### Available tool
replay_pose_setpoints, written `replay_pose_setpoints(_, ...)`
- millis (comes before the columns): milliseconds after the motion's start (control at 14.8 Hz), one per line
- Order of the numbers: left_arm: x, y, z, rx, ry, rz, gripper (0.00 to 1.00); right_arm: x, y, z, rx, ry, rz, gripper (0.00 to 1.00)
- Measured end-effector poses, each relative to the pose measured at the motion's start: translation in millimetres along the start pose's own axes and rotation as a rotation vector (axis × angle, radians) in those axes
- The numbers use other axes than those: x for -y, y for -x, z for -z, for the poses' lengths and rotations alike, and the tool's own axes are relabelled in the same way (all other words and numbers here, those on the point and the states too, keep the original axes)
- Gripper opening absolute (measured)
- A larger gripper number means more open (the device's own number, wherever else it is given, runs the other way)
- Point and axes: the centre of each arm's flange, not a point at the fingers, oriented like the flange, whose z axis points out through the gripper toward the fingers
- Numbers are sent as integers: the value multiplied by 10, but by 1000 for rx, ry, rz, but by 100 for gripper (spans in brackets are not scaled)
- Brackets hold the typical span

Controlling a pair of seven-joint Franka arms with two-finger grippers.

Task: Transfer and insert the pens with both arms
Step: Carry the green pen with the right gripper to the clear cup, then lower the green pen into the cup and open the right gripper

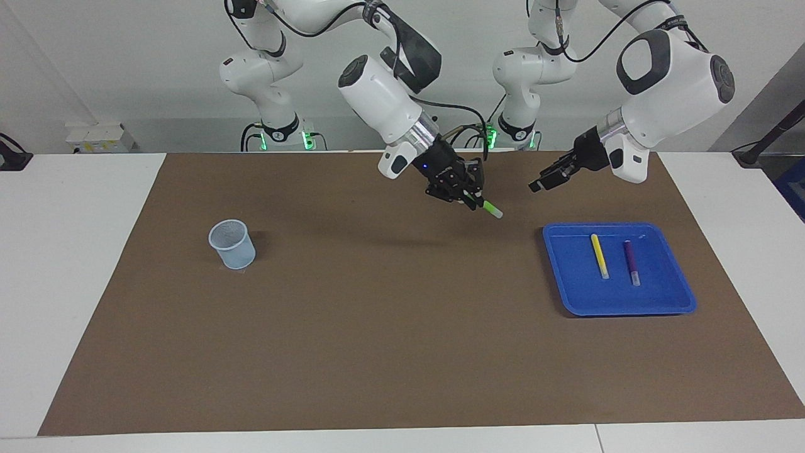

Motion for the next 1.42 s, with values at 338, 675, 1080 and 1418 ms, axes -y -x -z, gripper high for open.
replay_pose_setpoints(338, 345, -257, 151, -69, -92, -345, 60, -361, -282, 374, 96, 161, 175, 17)
replay_pose_setpoints(675, 605, -564, 193, -186, -176, -537, 60, -1125, -781, 1133, 215, 360, 372, 17)
replay_pose_setpoints(1080, 799, -864, -3, -292, -247, -662, 60, -2590, -1348, 2289, 343, 588, 577, 17)
replay_pose_setpoints(1418, 1034, -1191, -156, -325, -301, -731, 60, -3532, -1167, 2450, 359, 599, 567, 17)
